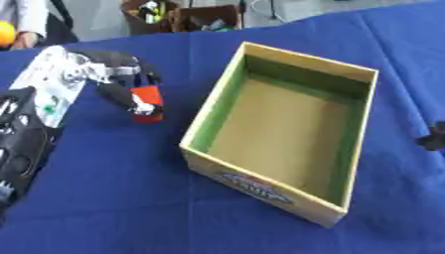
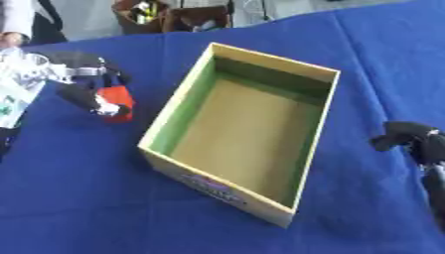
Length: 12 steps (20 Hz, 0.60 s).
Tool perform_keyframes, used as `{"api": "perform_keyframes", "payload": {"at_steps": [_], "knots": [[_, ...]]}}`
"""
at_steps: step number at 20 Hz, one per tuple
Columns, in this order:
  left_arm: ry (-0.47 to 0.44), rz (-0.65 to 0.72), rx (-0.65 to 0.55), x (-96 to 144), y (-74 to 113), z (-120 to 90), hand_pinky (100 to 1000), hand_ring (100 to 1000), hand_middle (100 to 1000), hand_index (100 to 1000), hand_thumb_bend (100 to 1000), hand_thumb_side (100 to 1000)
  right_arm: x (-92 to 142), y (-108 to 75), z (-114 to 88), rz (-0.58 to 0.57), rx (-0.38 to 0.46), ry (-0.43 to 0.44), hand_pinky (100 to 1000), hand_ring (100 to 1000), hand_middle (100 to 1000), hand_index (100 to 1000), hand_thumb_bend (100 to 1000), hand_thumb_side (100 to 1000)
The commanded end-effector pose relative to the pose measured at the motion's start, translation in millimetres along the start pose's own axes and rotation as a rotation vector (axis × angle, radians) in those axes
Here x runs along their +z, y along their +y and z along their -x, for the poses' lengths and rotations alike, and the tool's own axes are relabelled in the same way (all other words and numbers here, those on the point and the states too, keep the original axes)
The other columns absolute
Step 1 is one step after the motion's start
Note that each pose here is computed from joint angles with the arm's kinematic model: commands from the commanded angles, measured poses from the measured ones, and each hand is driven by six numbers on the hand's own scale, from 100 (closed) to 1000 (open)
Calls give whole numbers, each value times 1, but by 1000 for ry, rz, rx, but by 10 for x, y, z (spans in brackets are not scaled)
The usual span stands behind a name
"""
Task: Pick up objects on the table and place them in the box.
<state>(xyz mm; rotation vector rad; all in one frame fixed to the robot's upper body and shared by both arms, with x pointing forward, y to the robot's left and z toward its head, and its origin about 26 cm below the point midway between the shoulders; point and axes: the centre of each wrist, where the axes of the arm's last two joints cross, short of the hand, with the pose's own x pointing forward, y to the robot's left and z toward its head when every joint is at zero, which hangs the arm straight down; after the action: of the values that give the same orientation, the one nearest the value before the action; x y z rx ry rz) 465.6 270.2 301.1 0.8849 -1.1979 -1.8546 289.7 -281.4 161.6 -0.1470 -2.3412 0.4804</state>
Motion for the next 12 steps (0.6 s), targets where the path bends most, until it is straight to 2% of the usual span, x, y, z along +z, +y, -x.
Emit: {"api": "perform_keyframes", "payload": {"at_steps": [1,5,7,12], "knots": [[39,4,-58,87,103,46,539,711,791,907,434,641,-35,-24,-61,5,-3,-27,919,680,529,780,100,988],[71,6,-90,67,91,25,538,711,791,909,440,643,-36,-21,-62,3,-5,-27,920,680,529,780,100,988],[69,19,-100,47,77,19,550,730,820,936,503,697,-35,-19,-61,2,-5,-25,921,681,528,780,100,991],[59,36,-104,54,94,27,552,736,830,952,511,721,-29,-14,-58,1,-7,-20,923,682,528,780,100,995]]}}
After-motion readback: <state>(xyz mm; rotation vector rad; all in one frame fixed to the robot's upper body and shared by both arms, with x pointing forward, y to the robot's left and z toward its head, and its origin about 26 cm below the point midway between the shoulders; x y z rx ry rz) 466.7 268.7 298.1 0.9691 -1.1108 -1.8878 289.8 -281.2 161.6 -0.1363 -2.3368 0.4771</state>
